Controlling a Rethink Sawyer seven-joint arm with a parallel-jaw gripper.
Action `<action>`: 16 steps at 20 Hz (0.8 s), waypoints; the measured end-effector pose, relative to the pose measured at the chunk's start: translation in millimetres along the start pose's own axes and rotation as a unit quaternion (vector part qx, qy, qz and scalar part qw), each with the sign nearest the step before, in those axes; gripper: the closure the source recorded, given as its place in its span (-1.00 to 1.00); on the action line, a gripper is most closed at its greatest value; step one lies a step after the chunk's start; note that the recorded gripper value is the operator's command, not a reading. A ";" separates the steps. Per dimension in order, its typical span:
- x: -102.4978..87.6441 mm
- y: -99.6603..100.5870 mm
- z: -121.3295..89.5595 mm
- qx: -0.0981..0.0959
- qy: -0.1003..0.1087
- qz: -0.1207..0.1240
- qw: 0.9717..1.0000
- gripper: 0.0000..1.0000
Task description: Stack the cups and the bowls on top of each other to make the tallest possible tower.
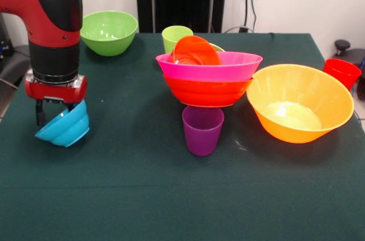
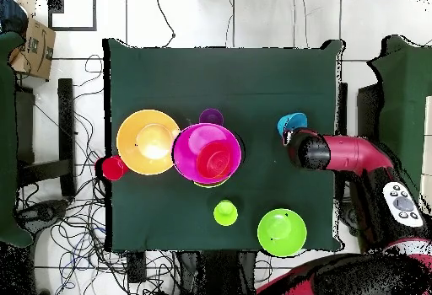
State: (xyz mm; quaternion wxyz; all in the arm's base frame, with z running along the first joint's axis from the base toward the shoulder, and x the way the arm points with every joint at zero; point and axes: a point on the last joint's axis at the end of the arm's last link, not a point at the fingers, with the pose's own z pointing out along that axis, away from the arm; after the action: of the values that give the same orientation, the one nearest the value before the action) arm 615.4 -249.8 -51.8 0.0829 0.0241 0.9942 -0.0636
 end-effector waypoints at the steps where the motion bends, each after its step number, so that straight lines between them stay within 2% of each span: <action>1: 0.7 0.7 0.9 -0.001 0.001 0.000 1.000 -1.00; 16: 3.7 3.5 4.9 -0.004 0.004 0.000 1.000 -1.00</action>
State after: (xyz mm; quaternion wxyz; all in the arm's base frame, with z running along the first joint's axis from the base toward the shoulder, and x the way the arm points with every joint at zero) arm 612.7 -246.8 -57.6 0.0791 0.0242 0.9948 -0.0597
